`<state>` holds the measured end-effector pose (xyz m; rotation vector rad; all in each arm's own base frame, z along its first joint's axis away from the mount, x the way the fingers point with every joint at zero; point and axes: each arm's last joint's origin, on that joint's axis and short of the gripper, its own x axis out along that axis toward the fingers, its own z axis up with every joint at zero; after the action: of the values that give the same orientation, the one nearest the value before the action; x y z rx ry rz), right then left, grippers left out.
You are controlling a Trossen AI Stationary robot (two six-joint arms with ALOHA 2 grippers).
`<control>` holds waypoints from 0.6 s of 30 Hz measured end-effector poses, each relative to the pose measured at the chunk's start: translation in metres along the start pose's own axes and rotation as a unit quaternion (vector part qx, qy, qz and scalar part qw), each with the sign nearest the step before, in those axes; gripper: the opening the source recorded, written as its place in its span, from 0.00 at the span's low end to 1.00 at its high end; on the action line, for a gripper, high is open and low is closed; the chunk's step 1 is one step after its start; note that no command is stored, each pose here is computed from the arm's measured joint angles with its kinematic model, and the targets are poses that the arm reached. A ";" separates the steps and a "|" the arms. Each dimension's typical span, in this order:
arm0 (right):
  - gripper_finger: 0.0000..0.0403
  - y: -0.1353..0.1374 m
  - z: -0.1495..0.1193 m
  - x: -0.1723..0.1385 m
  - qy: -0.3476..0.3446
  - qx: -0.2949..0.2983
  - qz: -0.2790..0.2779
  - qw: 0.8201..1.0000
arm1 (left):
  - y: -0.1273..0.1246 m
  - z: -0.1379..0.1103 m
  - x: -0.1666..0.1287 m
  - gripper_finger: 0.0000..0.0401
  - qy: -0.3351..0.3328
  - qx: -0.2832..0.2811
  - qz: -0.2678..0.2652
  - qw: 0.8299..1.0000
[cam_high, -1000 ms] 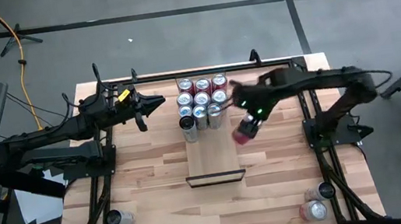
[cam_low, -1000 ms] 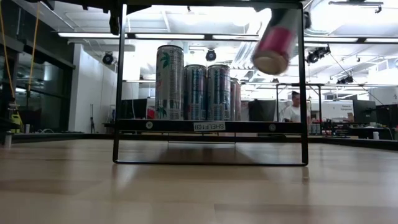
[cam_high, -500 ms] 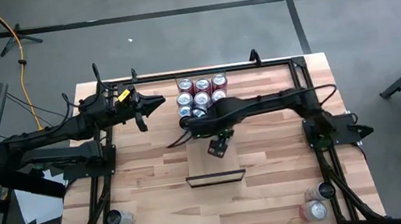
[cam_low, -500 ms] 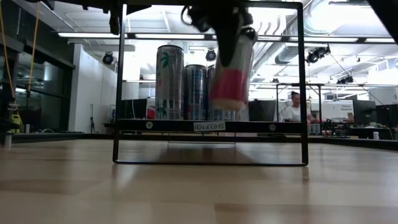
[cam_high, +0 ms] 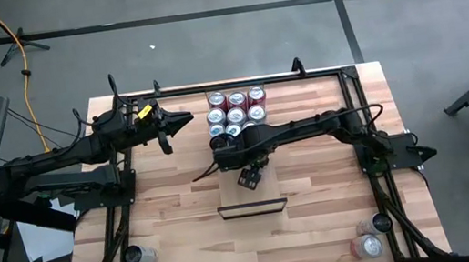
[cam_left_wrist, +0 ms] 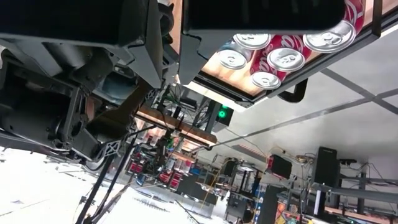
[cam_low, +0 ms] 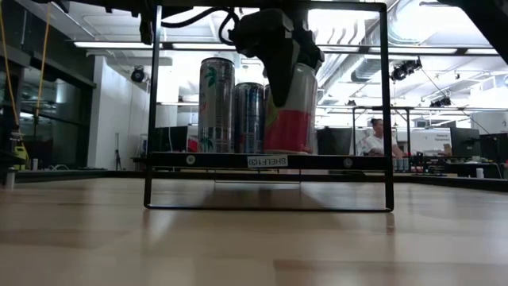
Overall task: Place canned beverage on shelf
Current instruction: Put the top pink soda can on the shelf
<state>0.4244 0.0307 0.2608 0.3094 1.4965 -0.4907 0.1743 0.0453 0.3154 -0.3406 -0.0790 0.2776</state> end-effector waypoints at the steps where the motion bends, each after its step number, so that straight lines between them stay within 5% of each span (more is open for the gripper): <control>1: 0.77 0.000 0.000 0.000 -0.001 0.000 0.001 1.000 | 0.000 0.000 0.000 0.00 0.000 0.000 0.000 1.000; 6: 0.95 0.003 0.002 0.007 0.008 -0.026 0.012 1.000 | 0.000 0.000 0.000 0.00 0.000 0.000 0.000 1.000; 18: 0.90 -0.004 0.001 -0.028 -0.036 -0.142 0.027 0.989 | 0.000 0.000 0.000 0.00 0.000 0.000 0.000 1.000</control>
<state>0.4231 0.0307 0.2892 0.1063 1.4612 -0.2379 0.1742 0.0453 0.3153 -0.3408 -0.0786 0.2775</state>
